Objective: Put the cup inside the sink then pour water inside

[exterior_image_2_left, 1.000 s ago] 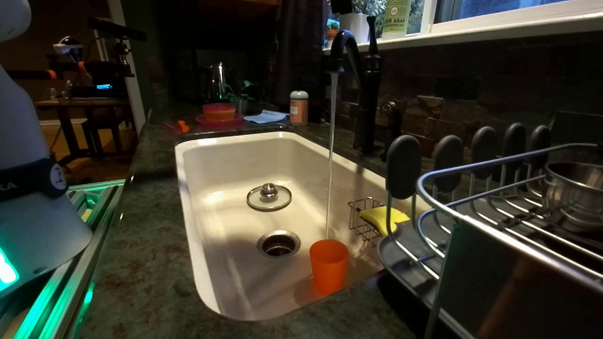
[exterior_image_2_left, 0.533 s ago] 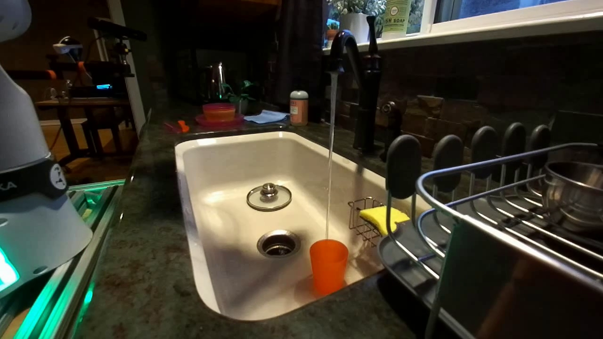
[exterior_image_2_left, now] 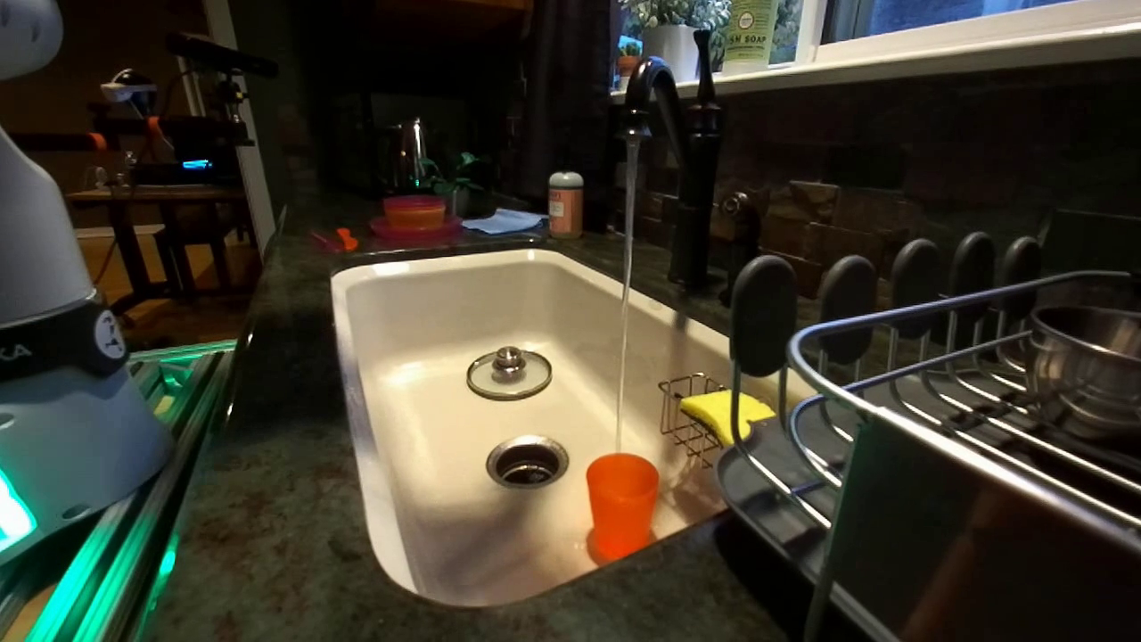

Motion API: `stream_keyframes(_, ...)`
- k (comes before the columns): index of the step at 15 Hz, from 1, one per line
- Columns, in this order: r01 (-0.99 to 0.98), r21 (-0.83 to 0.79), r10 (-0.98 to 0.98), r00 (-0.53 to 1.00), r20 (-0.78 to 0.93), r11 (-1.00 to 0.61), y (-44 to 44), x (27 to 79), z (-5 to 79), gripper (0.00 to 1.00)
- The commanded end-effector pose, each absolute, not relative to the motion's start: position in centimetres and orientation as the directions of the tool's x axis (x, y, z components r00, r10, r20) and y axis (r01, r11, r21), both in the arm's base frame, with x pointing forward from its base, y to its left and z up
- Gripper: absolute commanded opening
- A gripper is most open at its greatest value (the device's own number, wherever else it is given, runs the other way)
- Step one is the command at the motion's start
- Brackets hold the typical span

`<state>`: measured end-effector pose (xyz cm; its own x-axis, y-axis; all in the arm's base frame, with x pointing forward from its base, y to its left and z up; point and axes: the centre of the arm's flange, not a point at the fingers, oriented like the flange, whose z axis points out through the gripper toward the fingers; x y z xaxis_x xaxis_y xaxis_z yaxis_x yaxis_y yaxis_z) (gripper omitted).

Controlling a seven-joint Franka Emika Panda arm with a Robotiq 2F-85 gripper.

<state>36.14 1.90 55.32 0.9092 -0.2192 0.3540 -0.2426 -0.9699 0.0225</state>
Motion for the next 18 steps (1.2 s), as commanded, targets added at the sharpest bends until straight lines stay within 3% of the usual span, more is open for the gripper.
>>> stream_keyframes(1, -0.239, 0.026, -0.211, 0.899, 0.385, -0.971, -0.5, 33.4, 54.5, 1.00)
stream_keyframes(11, -0.362, -0.061, -0.361, 0.874, 0.326, -0.930, -3.2, 33.0, 55.0, 1.00)
stream_keyframes(18, -0.345, -0.045, -0.339, 0.874, 0.350, -0.937, -3.4, 33.8, 55.2, 1.00)
